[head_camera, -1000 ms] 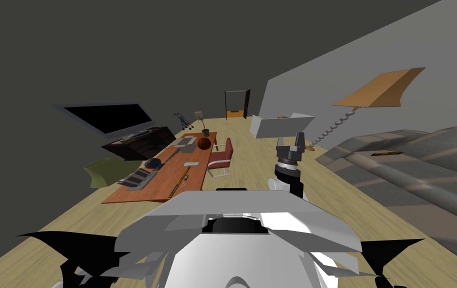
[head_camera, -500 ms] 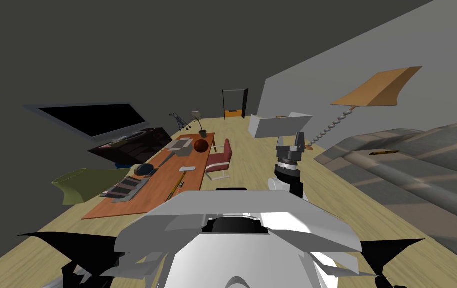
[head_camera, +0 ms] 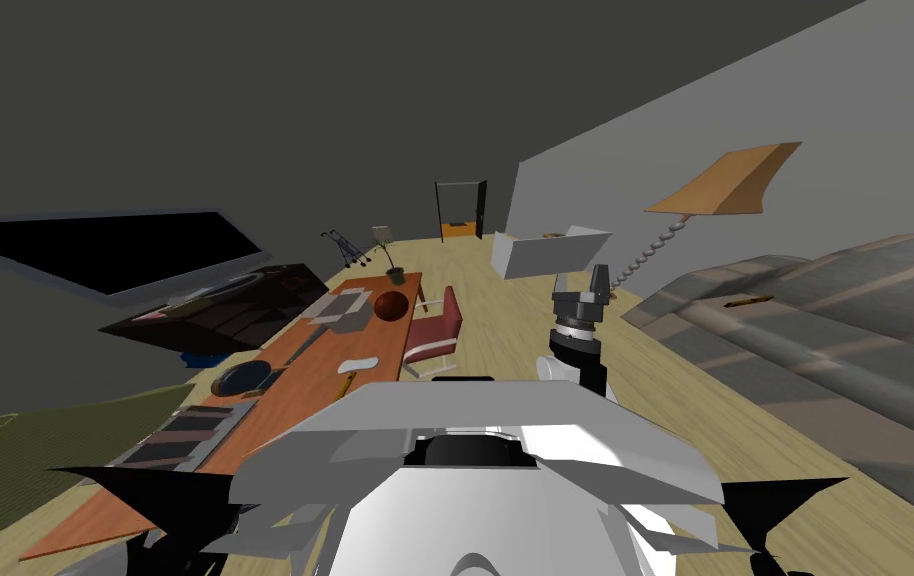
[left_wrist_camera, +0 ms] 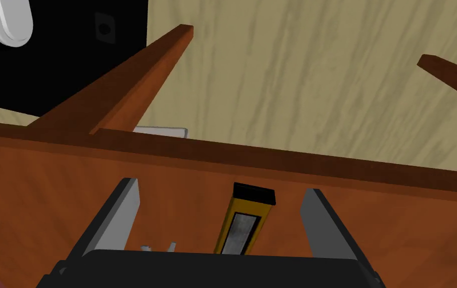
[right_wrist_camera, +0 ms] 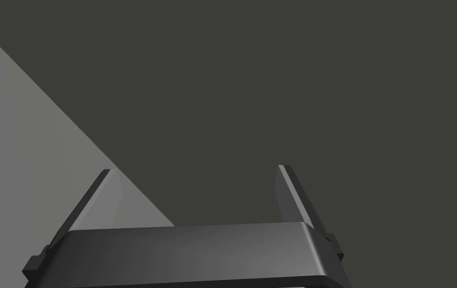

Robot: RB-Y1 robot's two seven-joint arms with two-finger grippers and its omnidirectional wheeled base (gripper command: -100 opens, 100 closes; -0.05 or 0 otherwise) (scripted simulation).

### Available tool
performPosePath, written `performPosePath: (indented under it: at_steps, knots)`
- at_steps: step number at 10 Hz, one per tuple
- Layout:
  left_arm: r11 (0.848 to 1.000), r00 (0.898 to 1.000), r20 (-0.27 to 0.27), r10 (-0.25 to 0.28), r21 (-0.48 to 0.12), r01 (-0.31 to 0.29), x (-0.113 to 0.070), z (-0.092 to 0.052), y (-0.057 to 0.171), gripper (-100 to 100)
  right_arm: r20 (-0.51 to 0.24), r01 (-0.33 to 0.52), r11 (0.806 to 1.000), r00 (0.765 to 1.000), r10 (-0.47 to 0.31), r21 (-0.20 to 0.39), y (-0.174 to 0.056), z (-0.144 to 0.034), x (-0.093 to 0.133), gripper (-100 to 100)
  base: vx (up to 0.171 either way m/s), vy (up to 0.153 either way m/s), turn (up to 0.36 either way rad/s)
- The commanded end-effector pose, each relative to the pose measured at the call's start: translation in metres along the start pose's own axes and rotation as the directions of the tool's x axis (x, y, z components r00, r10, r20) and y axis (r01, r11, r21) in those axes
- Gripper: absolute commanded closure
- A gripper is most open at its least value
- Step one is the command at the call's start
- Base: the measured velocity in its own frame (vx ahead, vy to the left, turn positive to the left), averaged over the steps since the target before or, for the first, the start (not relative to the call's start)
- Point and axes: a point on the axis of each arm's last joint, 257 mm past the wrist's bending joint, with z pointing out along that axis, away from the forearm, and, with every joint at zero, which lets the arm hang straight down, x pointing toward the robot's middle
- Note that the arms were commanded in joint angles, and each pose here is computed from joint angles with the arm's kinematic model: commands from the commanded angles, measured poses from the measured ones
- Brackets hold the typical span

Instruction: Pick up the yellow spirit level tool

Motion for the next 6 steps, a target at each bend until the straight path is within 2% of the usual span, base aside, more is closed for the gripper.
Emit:
performPosePath:
  at_steps: [1, 3, 4, 5, 6]
  knots:
    - [0.999, 0.999, -0.019, 0.031, -0.019, -0.031, 0.000, -0.005, 0.010, -100, 0.000, 0.000, 1.000, 1.000, 0.000, 0.000, 0.000, 0.000, 0.000, 0, 0.256, 0.006, -0.165]
    - [0.998, 0.998, -0.028, 0.055, -0.025, -0.056, -0.003, -0.005, 0.013, -100, 0.000, 0.000, 1.000, 1.000, 0.000, 0.000, 0.000, 0.000, 0.000, 0, 0.227, 0.017, -0.157]
    - [0.999, 0.999, -0.025, 0.048, -0.023, -0.049, -0.002, -0.005, 0.012, -100, 0.000, 0.000, 1.000, 1.000, 0.000, 0.000, 0.000, 0.000, 0.000, 0, 0.084, 0.009, -0.027]
    - [0.998, 0.998, -0.025, 0.050, -0.023, -0.051, -0.003, -0.005, 0.013, 0, 0.000, 0.000, 1.000, 1.000, 0.000, 0.000, 0.000, 0.000, 0.000, 0, 0.018, 0.003, 0.002]
    - [0.999, 0.999, -0.017, 0.044, -0.023, -0.044, -0.002, 0.006, 0.004, -100, 0.000, 0.000, 1.000, 1.000, 0.000, 0.000, 0.000, 0.000, 0.000, 0, -0.012, 0.034, -0.034]
